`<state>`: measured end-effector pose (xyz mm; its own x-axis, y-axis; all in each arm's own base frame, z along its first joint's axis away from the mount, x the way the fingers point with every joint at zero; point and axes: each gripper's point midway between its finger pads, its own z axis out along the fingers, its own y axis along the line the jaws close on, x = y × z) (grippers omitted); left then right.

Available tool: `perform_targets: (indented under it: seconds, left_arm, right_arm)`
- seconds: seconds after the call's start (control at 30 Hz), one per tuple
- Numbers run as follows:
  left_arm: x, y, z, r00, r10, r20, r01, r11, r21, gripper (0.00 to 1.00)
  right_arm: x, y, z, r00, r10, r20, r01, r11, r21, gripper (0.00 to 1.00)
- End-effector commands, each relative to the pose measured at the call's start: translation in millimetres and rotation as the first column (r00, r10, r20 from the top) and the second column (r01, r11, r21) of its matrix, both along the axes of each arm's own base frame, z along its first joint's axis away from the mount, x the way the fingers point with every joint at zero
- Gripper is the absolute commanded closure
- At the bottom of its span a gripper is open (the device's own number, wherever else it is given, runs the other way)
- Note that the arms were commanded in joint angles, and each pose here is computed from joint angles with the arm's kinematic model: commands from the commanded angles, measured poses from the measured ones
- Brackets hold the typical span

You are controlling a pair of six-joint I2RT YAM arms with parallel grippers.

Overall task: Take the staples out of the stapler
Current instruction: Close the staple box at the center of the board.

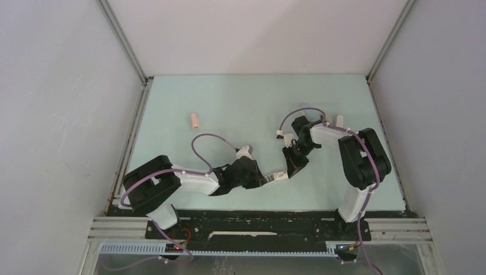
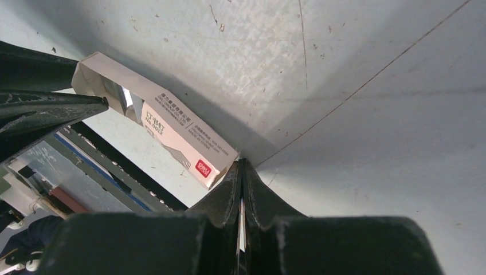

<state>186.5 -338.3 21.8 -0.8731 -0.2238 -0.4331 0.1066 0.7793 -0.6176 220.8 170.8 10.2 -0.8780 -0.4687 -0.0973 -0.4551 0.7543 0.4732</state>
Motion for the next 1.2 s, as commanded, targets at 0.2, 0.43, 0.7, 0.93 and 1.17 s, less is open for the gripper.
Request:
perform_targets:
  seconds: [0.2, 0.43, 0.7, 0.93, 1.17]
  left_arm:
    - [10, -14, 9, 0.997, -0.071, 0.043, 0.070, 0.997, 0.010, 0.71]
    - [9, -12, 3, 0.994, -0.103, 0.032, 0.101, 0.994, 0.038, 0.72]
    - [15, -4, -1, 0.994, -0.106, 0.031, 0.103, 0.992, 0.077, 0.72]
    - [22, -7, 4, 0.993, -0.107, 0.040, 0.104, 0.992, 0.075, 0.71]
    - [29, -2, 4, 0.996, -0.084, 0.036, 0.081, 0.994, 0.077, 0.71]
  right_arm:
    - [32, 13, -8, 0.980, 0.095, 0.173, -0.076, 0.991, -0.114, 0.92]
    - [40, 11, -10, 0.961, 0.156, 0.228, -0.118, 0.978, -0.174, 0.91]
    - [57, 6, -13, 0.927, 0.245, 0.285, -0.177, 0.954, -0.244, 0.89]
    - [44, 27, -13, 0.909, 0.317, 0.271, -0.261, 0.940, -0.221, 0.88]
    - [30, 36, -11, 0.908, 0.344, 0.238, -0.312, 0.936, -0.161, 0.87]
